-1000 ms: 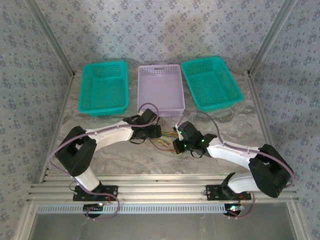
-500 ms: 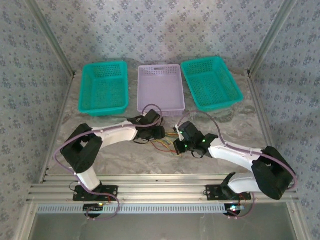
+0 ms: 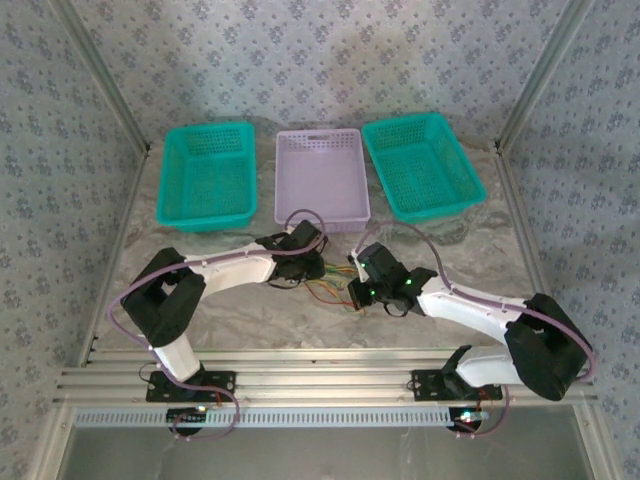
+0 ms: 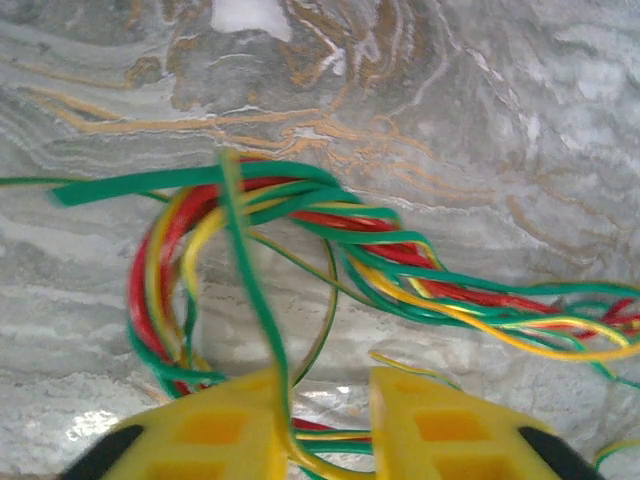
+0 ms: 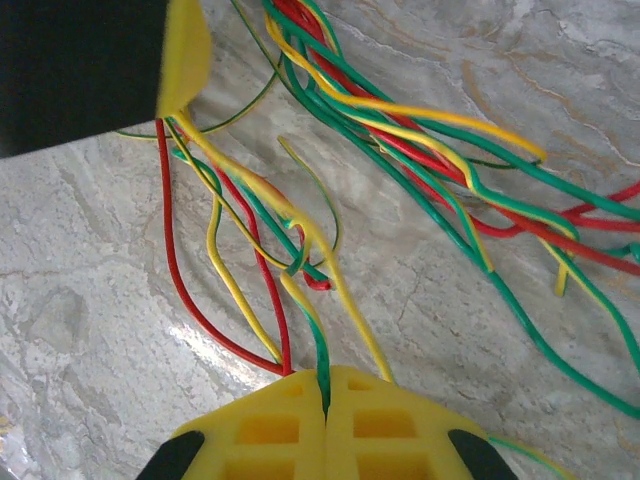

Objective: Untangle the cables

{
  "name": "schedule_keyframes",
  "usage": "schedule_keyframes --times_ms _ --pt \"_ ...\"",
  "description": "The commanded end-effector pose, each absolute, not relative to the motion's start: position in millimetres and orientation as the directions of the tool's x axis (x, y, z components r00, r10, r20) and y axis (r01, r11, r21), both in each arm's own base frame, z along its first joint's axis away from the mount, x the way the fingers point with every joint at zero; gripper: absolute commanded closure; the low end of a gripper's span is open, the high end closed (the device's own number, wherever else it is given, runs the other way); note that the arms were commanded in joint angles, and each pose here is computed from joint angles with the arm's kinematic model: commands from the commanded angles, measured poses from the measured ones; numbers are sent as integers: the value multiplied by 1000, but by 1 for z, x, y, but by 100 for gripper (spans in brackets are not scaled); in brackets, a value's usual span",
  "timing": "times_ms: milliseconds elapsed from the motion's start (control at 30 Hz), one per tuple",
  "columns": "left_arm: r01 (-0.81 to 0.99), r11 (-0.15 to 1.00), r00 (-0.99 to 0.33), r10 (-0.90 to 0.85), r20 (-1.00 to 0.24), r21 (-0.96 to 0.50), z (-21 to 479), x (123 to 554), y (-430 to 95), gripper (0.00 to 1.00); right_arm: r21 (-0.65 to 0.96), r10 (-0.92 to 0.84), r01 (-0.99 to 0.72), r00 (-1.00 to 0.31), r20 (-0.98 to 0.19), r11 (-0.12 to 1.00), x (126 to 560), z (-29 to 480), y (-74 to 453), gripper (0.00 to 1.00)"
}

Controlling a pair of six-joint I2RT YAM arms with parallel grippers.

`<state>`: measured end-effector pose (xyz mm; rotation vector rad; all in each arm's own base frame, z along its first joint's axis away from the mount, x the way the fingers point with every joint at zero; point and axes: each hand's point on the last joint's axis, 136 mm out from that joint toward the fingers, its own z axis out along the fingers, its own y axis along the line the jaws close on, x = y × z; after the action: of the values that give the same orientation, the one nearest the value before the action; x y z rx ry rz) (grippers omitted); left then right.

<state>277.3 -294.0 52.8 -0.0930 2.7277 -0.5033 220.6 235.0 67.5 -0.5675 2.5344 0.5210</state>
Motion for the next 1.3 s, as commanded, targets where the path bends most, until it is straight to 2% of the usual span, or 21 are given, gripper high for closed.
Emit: schedule_keyframes --times_ms 0,33,467,800,1267 --pt "12 943 -926 -115 -360 -332 58 274 -288 96 223 -286 -481 -770 -570 848 228 81 234 100" --pt "11 946 -922 -115 -369 -323 61 274 -285 100 212 -280 -470 -769 -574 857 229 82 230 100" --pt "9 972 -862 -112 -494 -236 100 264 -234 100 237 -45 -230 -800 -598 944 252 110 165 100" --pt "-12 978 -832 -124 -541 -206 122 250 -192 100 336 136 -87 -799 -586 938 263 121 127 100" --pt "-23 963 -762 -190 -619 -267 182 238 -147 100 313 246 75 -795 -554 947 268 106 92 100"
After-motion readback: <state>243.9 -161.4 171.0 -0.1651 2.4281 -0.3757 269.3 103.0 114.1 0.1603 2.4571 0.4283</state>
